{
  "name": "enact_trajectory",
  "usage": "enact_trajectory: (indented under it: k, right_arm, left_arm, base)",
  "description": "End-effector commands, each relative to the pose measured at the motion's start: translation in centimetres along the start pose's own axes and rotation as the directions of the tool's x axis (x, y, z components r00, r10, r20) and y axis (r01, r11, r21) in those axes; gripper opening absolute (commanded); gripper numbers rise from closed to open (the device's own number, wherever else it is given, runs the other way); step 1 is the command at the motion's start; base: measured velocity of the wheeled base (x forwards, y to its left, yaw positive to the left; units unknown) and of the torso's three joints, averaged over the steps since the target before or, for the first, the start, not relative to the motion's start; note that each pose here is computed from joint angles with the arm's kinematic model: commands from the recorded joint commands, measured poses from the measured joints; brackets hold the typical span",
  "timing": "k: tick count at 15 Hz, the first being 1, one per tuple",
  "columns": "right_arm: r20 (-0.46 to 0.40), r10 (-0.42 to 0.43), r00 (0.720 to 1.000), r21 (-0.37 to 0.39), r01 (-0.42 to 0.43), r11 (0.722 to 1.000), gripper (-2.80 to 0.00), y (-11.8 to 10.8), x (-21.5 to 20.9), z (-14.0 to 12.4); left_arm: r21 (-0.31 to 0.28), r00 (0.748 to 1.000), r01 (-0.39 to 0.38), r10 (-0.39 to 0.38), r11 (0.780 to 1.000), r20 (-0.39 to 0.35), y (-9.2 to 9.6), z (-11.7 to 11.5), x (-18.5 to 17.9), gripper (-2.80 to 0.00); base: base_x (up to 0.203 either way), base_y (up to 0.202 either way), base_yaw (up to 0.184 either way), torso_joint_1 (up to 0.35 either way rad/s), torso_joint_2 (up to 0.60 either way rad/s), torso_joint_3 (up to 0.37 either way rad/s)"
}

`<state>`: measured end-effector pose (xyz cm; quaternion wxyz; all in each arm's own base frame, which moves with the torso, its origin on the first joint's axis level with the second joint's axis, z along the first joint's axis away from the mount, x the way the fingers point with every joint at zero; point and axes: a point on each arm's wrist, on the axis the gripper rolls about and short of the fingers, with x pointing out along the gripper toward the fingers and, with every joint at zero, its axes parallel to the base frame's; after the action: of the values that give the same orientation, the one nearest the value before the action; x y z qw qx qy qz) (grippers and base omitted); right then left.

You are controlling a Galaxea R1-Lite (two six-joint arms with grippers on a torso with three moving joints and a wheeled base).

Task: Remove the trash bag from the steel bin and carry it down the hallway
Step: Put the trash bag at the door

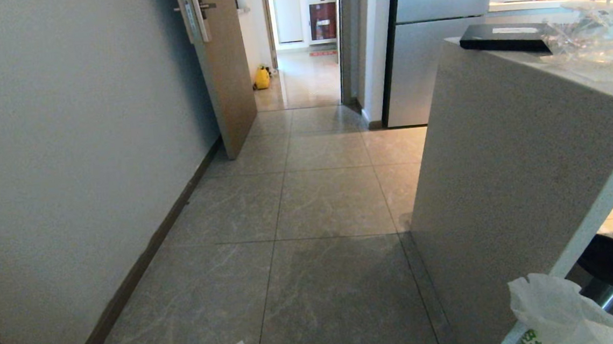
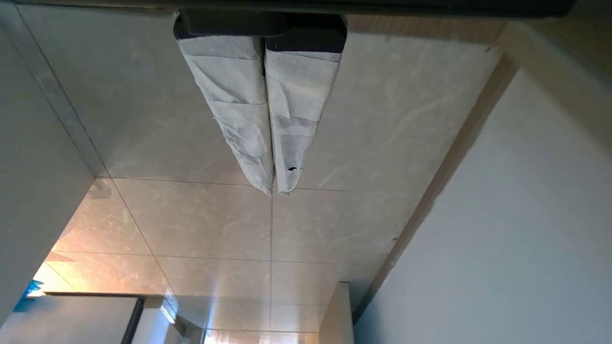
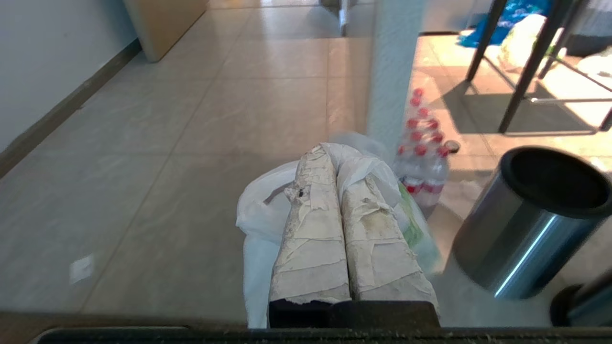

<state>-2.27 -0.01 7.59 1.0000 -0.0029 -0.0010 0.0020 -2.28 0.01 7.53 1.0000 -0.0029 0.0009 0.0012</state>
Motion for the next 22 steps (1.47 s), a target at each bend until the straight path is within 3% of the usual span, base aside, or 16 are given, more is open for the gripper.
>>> enact_trajectory:
  k: [1, 5, 13, 22]
  right_arm:
    - [0.001, 0.001, 1.0, 0.0, -0.001, 1.0, -2.8, 0.0, 0.0, 0.01]
    - [0.001, 0.001, 1.0, 0.0, -0.001, 1.0, -2.8, 0.0, 0.0, 0.01]
    - [0.001, 0.001, 1.0, 0.0, -0.001, 1.0, -2.8, 0.0, 0.0, 0.01]
    - [0.001, 0.001, 1.0, 0.0, -0.001, 1.0, -2.8, 0.0, 0.0, 0.01]
  left_arm:
    - [0.0, 1.0, -0.001, 0.001, 1.0, -0.001, 0.0, -0.04, 0.01, -2.8]
    - [0.006, 1.0, -0.001, 0.001, 1.0, -0.001, 0.0, -0.03, 0.01, -2.8]
    - [0.003, 1.0, -0.001, 0.001, 1.0, -0.001, 0.0, -0.04, 0.01, -2.8]
    - [0.006, 1.0, -0.001, 0.001, 1.0, -0.001, 0.0, -0.04, 0.01, -2.8]
  base:
    - [0.173, -0.093, -0.006, 0.005, 0.0, 0.005]
    - [0.161, -0.015, -0.002, 0.002, 0.01, 0.001]
    - [0.0, 0.0, 0.0, 0.0, 0.0, 0.0]
    - [0.0, 0.127, 0.003, 0.003, 0.0, 0.002]
